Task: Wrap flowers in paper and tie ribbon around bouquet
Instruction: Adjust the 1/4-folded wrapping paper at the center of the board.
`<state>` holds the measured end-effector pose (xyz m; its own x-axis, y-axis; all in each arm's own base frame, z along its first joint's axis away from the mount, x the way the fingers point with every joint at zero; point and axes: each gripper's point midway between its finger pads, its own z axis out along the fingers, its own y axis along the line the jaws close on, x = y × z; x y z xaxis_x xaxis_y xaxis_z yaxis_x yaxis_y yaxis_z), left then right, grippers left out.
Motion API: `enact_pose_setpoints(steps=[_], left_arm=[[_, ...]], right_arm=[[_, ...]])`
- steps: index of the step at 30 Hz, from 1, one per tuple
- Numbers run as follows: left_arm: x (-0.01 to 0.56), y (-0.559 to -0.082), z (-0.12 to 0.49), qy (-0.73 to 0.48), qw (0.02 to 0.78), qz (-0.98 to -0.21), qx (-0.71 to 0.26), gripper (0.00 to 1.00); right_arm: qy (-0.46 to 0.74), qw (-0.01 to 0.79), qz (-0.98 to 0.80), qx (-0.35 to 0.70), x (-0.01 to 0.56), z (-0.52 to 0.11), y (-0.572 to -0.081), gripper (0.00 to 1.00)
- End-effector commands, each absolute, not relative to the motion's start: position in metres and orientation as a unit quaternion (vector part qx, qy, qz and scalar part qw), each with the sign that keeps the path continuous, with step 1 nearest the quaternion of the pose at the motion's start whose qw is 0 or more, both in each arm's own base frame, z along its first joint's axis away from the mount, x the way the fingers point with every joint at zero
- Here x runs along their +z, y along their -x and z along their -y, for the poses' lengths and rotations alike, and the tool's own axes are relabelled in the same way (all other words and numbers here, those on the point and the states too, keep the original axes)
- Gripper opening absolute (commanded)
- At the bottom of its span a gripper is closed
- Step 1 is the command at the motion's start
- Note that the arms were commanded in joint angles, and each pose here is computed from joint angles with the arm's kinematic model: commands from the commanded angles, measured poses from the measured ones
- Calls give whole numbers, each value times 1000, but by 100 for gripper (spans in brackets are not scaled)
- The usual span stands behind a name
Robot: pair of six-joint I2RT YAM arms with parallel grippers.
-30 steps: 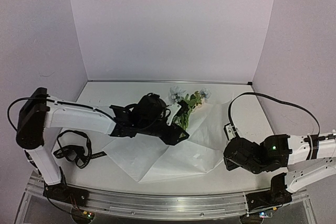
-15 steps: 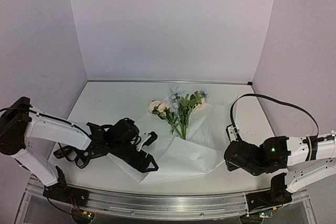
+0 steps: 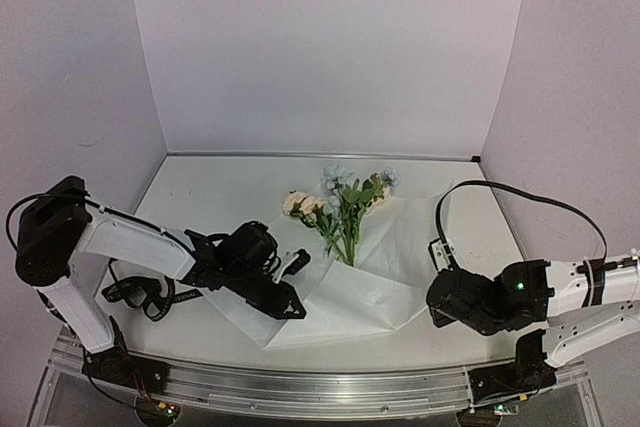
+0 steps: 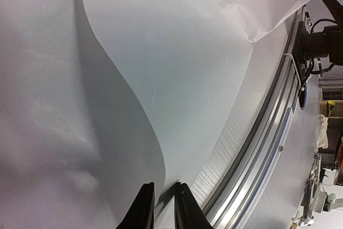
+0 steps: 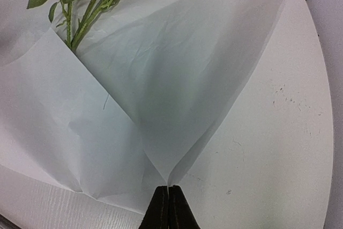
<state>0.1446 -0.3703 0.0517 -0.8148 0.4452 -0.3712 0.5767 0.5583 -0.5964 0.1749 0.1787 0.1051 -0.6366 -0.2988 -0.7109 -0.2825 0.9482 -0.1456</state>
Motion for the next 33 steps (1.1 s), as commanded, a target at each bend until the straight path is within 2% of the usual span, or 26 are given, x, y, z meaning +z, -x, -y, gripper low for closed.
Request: enact_pose_setpoints(steps=[1,5,11,17,25,33], left_arm=[[66,-165,386,-283,107,-870,-390,7],[57,-170,386,-276,94,-878,-380,1],[37,-185,376,-235,78,-906,-344,0],[22,-188,361,-219,67,-929,-290,0],[59,-191,379,-281,146,-904,-287,0],[32,-196,377,-261,123,-924,-253,0]], right_arm=[[186,409,-894,-6,127,-195,-178,0],[185,421,-888,-14,139,-202,-181,0],[169,429,-887,-19,135,-201,-182,0],[109,452,-883,-63,128,-161,-183,0],[92,441,-890,-67,110,-151,-179,0],[132,441,-886,-57,114,-169,-180,0]])
